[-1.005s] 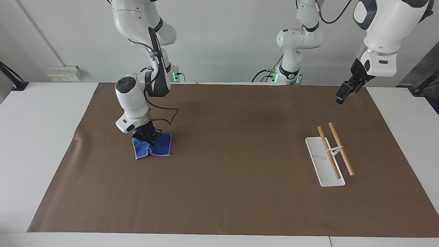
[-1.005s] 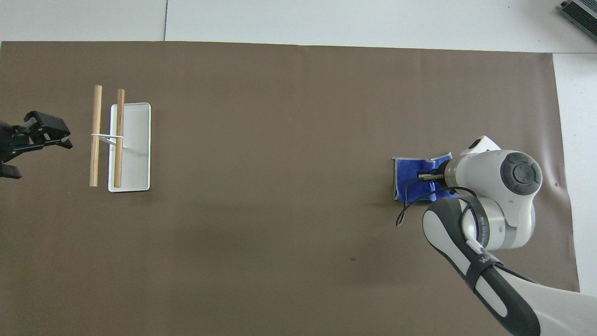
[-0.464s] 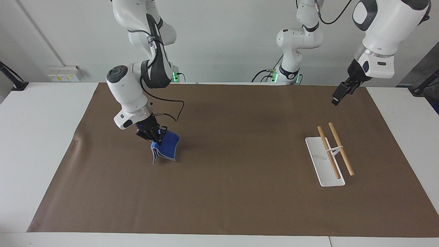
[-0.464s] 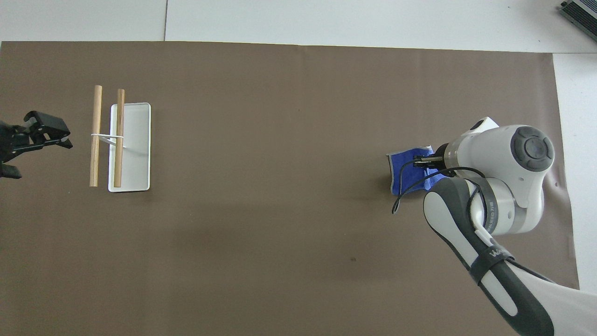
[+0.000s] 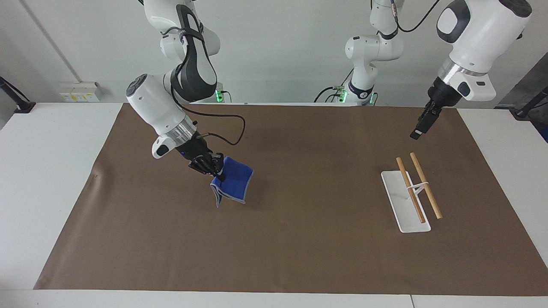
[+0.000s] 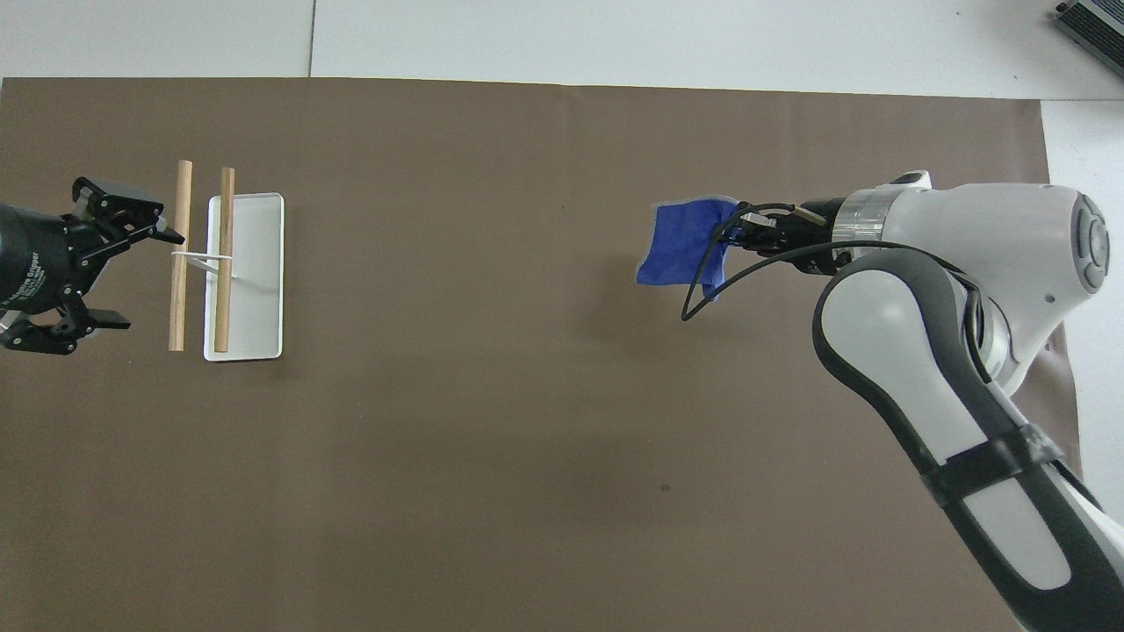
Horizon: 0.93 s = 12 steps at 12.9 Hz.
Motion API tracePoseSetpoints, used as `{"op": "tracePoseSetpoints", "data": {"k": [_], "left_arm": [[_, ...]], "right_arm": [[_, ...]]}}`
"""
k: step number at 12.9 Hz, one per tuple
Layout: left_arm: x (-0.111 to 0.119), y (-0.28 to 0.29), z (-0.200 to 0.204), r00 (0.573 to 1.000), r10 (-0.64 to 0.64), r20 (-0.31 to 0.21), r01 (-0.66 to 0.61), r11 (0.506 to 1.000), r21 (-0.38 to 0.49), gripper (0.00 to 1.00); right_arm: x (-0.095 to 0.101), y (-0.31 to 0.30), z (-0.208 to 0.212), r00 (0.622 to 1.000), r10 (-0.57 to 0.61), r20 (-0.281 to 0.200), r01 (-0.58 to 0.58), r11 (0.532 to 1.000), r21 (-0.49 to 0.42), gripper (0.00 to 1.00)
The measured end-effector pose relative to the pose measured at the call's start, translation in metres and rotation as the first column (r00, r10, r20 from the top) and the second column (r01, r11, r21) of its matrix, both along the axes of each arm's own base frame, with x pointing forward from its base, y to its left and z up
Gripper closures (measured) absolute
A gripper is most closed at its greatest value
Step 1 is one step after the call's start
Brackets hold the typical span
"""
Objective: Right arm passes towel to left arm to hang
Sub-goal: 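Lift the towel with the right gripper while the left gripper advances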
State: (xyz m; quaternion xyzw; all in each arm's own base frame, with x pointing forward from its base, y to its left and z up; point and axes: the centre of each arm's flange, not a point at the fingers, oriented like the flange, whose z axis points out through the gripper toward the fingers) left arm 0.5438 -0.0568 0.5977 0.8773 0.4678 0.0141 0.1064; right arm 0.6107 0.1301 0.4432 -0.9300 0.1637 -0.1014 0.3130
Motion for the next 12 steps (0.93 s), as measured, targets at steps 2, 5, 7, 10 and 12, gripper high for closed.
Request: {"op": "tracePoseSetpoints", "data": {"k": [2,5,7,10,12], "left_arm": [[0.0,-0.002,-0.009,0.992,0.127,0.027,-0.125,0.99,-0.06,0.0],[-0.003,-0.021,-0.018,0.958,0.282,0.054,-0.272,0.951,-0.147,0.0],[-0.003,-0.039,-0.015,0.928,0.365,0.07,-0.344,0.915,-0.211,0.0],[-0.006,-0.077,-0.026,0.885,0.456,0.096,-0.415,0.865,-0.282,0.0],[-0.011,-0.102,-0.039,0.866,0.489,0.105,-0.438,0.843,-0.313,0.0]], "right_arm": [[-0.002,0.029,0.002,0.996,-0.086,-0.005,0.086,0.986,0.142,0.94],[-0.015,0.092,0.0,0.98,-0.196,-0.036,0.197,0.934,0.299,0.94],[-0.021,0.129,-0.002,0.971,-0.231,-0.068,0.24,0.902,0.359,0.94],[-0.029,0.172,0.004,0.957,-0.277,-0.092,0.29,0.866,0.408,0.94],[-0.035,0.195,0.01,0.96,-0.268,-0.085,0.279,0.865,0.418,0.94]]}}
